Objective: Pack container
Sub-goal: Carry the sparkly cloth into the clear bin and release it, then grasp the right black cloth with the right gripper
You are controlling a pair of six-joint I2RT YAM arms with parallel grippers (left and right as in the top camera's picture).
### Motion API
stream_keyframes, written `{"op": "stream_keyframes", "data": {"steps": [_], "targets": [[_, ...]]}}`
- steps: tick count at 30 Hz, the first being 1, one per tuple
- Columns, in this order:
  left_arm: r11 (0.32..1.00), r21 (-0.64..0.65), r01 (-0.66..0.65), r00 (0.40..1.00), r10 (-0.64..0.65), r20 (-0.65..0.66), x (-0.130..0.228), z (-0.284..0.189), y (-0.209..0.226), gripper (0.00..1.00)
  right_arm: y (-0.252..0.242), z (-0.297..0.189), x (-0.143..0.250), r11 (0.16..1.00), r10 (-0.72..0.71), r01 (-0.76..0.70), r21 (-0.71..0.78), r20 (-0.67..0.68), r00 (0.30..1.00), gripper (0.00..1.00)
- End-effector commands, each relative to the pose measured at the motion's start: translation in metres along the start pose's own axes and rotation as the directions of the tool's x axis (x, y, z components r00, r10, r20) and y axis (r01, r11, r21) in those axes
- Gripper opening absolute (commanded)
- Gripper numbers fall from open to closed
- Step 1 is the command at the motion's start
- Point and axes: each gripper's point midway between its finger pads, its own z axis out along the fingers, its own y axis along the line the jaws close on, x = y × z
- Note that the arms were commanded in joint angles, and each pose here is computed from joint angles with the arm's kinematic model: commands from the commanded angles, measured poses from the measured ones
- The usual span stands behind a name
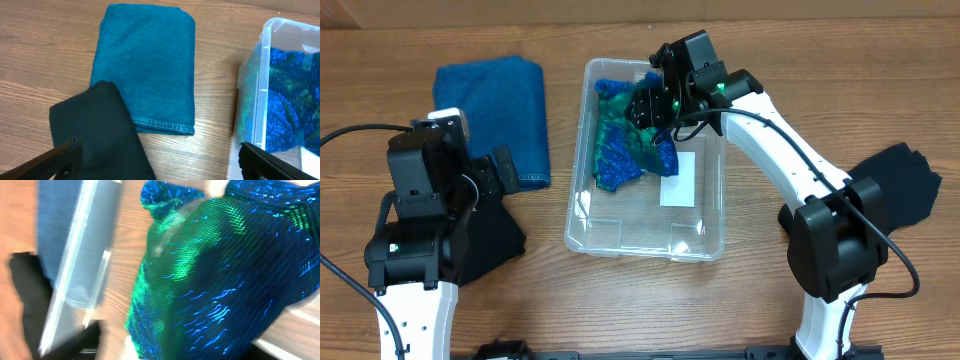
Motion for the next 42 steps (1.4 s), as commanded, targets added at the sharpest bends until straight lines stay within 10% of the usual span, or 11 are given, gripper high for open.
{"op": "stream_keyframes", "data": {"steps": [1, 9, 11, 15, 23, 42], "targets": [[1.0, -0.006, -0.004, 1.0, 0.004, 0.022, -0.009, -0.004, -0.001, 1.0, -0.04, -0.019, -0.01, 0.969, 0.053, -0.07, 0.236, 0.075, 0.996, 1.0], [1.0, -0.005, -0.004, 1.0, 0.004, 0.022, -0.01, -0.004, -0.001, 1.0, -0.023, -0.179, -0.061, 0.912, -0.12, -0.064, 0.405, 0.413, 0.903, 1.0], [1.0, -0.005, -0.004, 1.0, 0.004, 0.022, -0.01, -0.004, -0.001, 1.0, -0.066, -0.286, -0.057, 0.832, -0.024, -0.325, 0.45, 0.614, 0.789, 1.0], [1.0, -0.005, -0.004, 1.0, 0.004, 0.023, -0.01, -0.004, -0.001, 1.0, -0.165, -0.338, -0.012, 0.668, 0.208, -0.59, 0.453, 0.648, 0.733, 1.0], [1.0, -0.005, -0.003, 1.0, 0.004, 0.025, -0.01, -0.004, -0.001, 1.0, -0.279, -0.295, 0.147, 0.359, 0.763, -0.86, 0.362, 0.417, 0.494, 1.0], [1.0, -0.004, -0.003, 1.0, 0.003, 0.029, -0.011, -0.004, -0.001, 1.0, -0.342, -0.161, 0.261, 0.297, 0.814, -0.893, 0.339, 0.399, 0.422, 0.99]]}}
